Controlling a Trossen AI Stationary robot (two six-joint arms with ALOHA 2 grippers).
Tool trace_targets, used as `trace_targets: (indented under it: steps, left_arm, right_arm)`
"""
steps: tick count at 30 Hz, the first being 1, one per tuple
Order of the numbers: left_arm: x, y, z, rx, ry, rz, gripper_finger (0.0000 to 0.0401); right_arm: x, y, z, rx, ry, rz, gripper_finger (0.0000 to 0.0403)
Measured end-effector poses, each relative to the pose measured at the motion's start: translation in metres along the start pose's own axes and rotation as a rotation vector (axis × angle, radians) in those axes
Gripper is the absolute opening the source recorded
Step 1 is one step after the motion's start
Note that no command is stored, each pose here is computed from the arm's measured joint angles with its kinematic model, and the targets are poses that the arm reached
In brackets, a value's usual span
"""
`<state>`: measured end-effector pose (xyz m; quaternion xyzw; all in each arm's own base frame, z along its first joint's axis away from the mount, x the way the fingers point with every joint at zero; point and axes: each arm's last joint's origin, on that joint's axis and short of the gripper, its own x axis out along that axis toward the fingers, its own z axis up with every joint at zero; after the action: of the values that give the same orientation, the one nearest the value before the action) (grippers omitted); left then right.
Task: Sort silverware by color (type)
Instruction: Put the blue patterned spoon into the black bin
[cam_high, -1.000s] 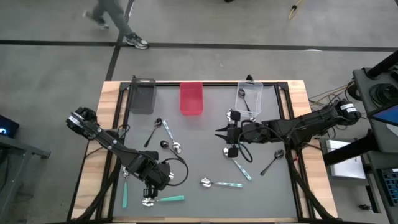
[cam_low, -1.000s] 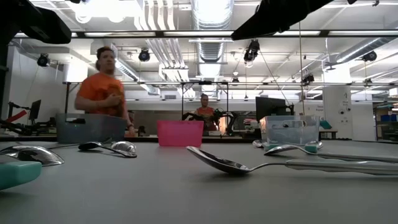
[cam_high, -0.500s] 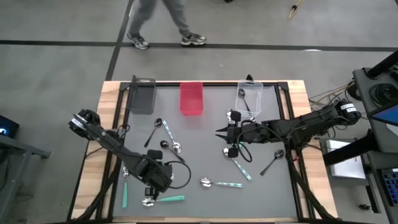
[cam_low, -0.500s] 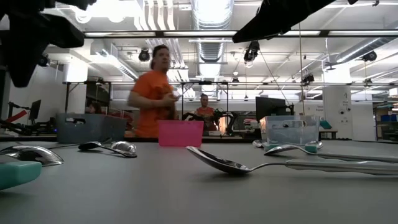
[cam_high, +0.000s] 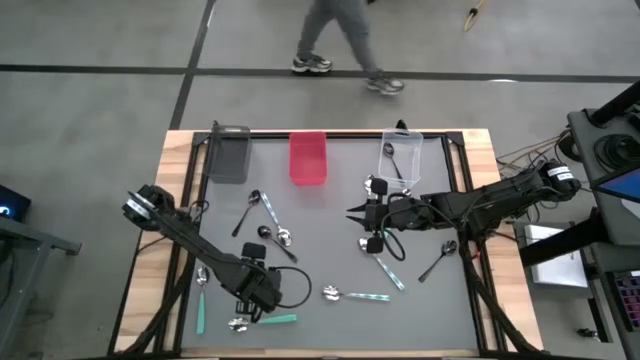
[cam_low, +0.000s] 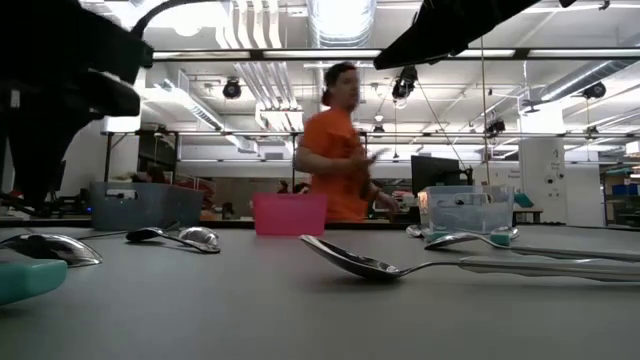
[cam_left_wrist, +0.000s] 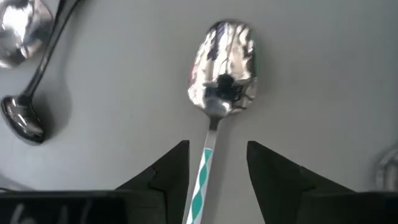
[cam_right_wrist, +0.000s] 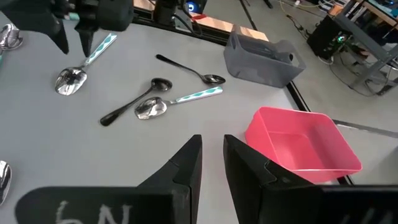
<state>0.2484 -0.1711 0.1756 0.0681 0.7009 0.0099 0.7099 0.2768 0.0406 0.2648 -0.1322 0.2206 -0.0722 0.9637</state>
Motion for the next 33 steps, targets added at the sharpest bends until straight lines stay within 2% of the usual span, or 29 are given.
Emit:
trace_targets:
  steps: [12, 18, 23, 33]
  left_arm:
    - [0.033, 0.005, -0.015, -0.043, -0.047, -0.033, 0.0139]
    - [0.036, 0.006, -0.018, -0.044, -0.054, -0.039, 0.0132]
    - [0.037, 0.006, -0.018, -0.044, -0.055, -0.046, 0.0103]
    - [0.038, 0.005, -0.018, -0.081, -0.054, -0.058, 0.0011]
  right_arm:
    - [0.0, 0.0, 0.0, -0.002, 0.001, -0.002, 0.0059]
    - [0.0, 0.0, 0.0, -0.002, 0.001, -0.003, 0.0059]
    - [0.0, 0.0, 0.0, -0.004, 0.001, -0.003, 0.0059]
    - [0.0, 0.0, 0.0, -0.002, 0.002, -0.003, 0.0059]
